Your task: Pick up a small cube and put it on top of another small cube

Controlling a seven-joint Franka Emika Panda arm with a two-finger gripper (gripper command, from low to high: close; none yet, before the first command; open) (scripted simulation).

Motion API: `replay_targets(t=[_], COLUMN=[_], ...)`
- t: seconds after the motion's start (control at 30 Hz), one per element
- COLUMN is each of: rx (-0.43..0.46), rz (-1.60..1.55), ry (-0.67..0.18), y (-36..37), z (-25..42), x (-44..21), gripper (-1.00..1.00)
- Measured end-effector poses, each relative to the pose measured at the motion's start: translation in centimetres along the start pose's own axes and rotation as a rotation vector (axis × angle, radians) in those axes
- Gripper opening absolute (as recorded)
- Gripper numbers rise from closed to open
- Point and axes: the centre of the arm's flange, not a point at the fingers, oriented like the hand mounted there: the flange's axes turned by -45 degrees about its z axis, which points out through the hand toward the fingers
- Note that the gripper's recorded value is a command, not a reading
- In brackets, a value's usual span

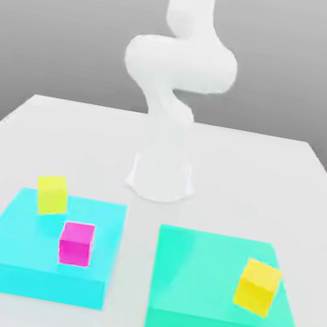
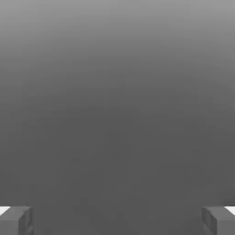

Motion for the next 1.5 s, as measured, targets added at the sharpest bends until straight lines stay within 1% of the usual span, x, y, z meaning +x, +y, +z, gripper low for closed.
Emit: replay_targets(t=[0.27,0.53,0.8,1.03,1.17,1.2,1.4,1.5], rx=[-0.027,-0.045,-0.055,-0.064,-0.065,-0.065,-0.064,-0.064], rz=[0.037,0.066,0.094,0.128,0.135,0.135,0.135,0.136], ry=[-0.189,-0.369,-0.550,-0.713,-0.736,-0.736,-0.736,-0.736], y=[-5.5,-11.3,-17.3,-22.1,-22.7,-22.7,-22.7,-22.8], z=[13.4,26.0,36.8,44.1,48.4,49.3,49.7,47.7], x=[-0.5,-4.9,-13.2,-22.8,-27.4,-28.2,-28.6,-26.7], gripper=[0.00,0.00,0.00,0.00,0.00,-1.00,-1.00,-1.00])
